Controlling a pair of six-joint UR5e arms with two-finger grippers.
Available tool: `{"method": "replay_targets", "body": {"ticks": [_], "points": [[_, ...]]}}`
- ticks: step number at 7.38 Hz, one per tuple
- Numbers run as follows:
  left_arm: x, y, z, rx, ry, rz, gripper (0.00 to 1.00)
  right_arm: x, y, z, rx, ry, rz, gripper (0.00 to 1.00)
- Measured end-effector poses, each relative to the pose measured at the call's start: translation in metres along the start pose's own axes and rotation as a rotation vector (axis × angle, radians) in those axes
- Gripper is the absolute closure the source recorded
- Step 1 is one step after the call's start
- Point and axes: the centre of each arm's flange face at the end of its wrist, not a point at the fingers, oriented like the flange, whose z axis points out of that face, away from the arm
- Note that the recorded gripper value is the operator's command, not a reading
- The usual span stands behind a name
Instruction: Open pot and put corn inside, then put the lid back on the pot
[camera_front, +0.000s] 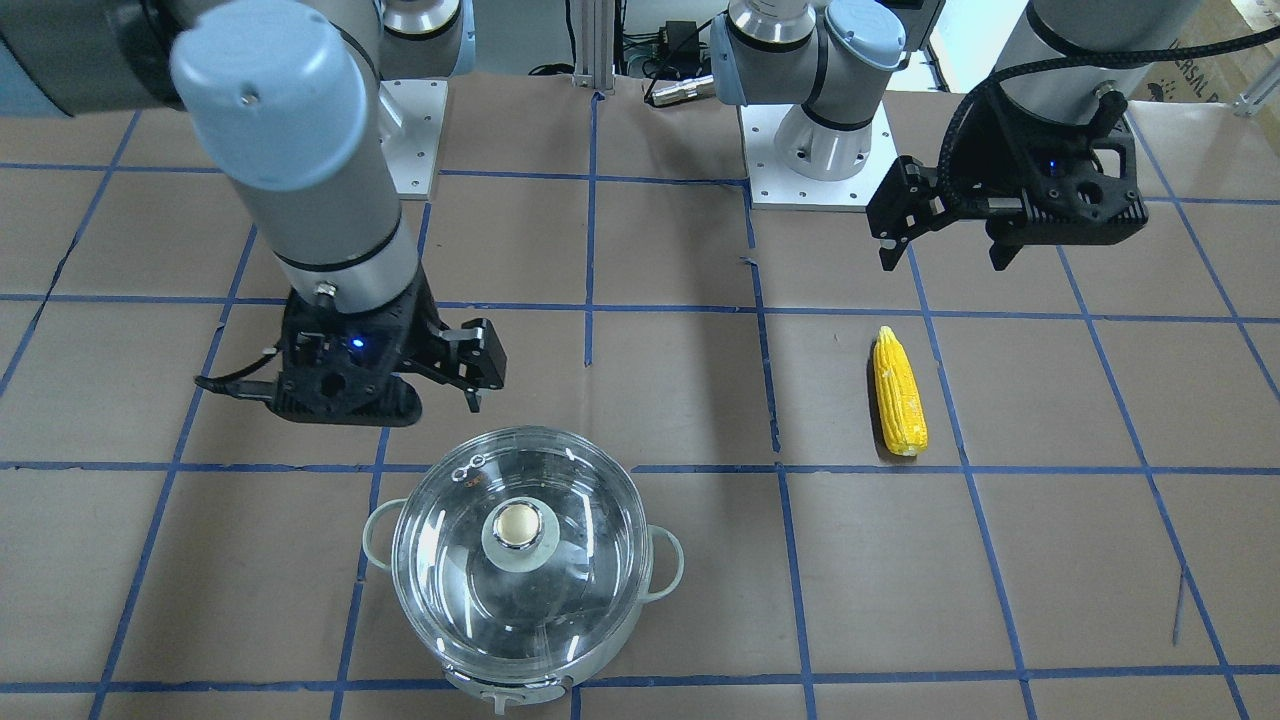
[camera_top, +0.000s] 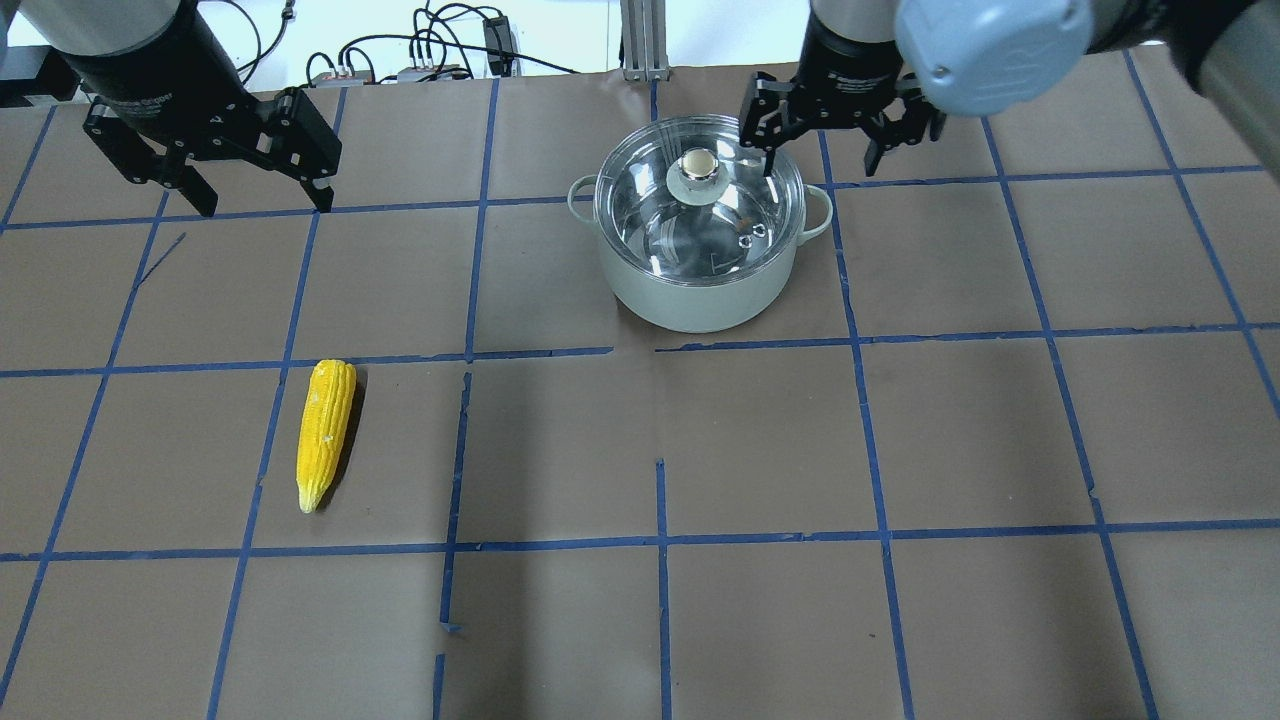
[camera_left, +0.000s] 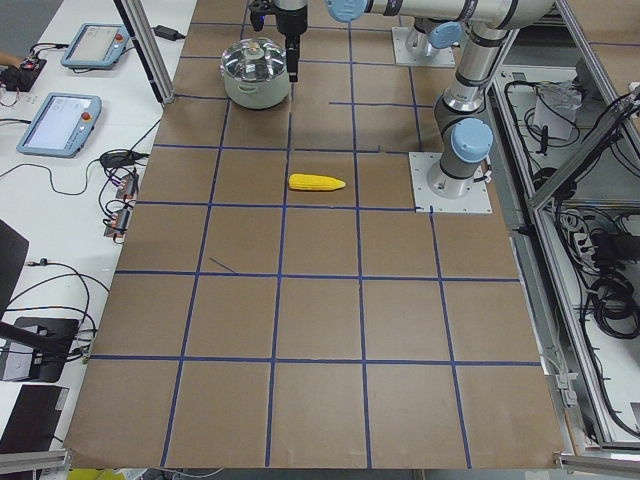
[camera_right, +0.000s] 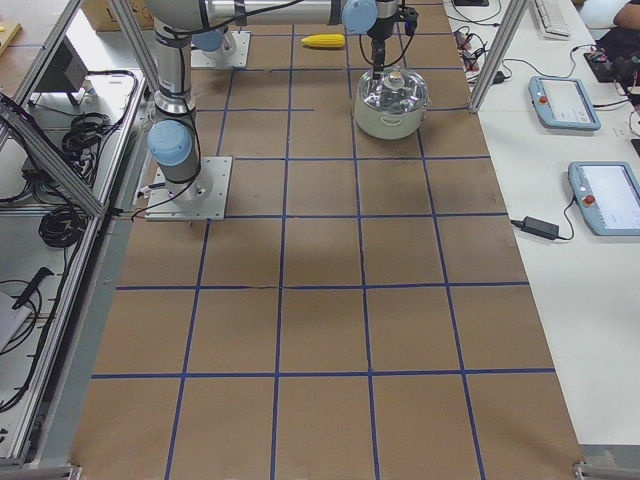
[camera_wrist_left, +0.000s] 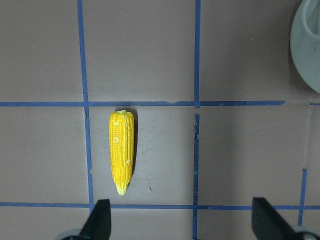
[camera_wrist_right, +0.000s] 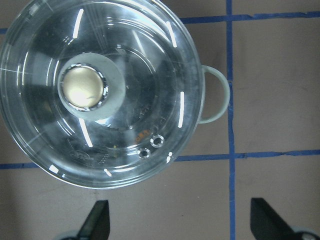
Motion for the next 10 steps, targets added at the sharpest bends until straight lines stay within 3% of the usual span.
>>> {"method": "replay_targets", "body": {"ticks": [3, 7, 8, 9, 10], "points": [[0.000, 0.000, 0.000, 0.000, 0.000, 0.000, 0.00, -0.046, -0.046, 0.048, -0.023, 0.003, -0.036, 0.00], [0.000, 0.000, 0.000, 0.000, 0.000, -0.002, 0.00, -0.064, -0.074, 0.074, -0.025, 0.003, -0.050, 0.03], [0.000, 0.000, 0.000, -0.001, 0.001, -0.002, 0.00, -0.065, -0.076, 0.079, -0.032, 0.006, -0.051, 0.06], [0.000, -0.001, 0.001, -0.001, 0.000, 0.000, 0.00, -0.064, -0.076, 0.083, -0.037, 0.008, -0.054, 0.16], [0.000, -0.001, 0.001, -0.001, -0.002, 0.003, 0.00, -0.064, -0.076, 0.085, -0.042, 0.009, -0.055, 0.34]]}}
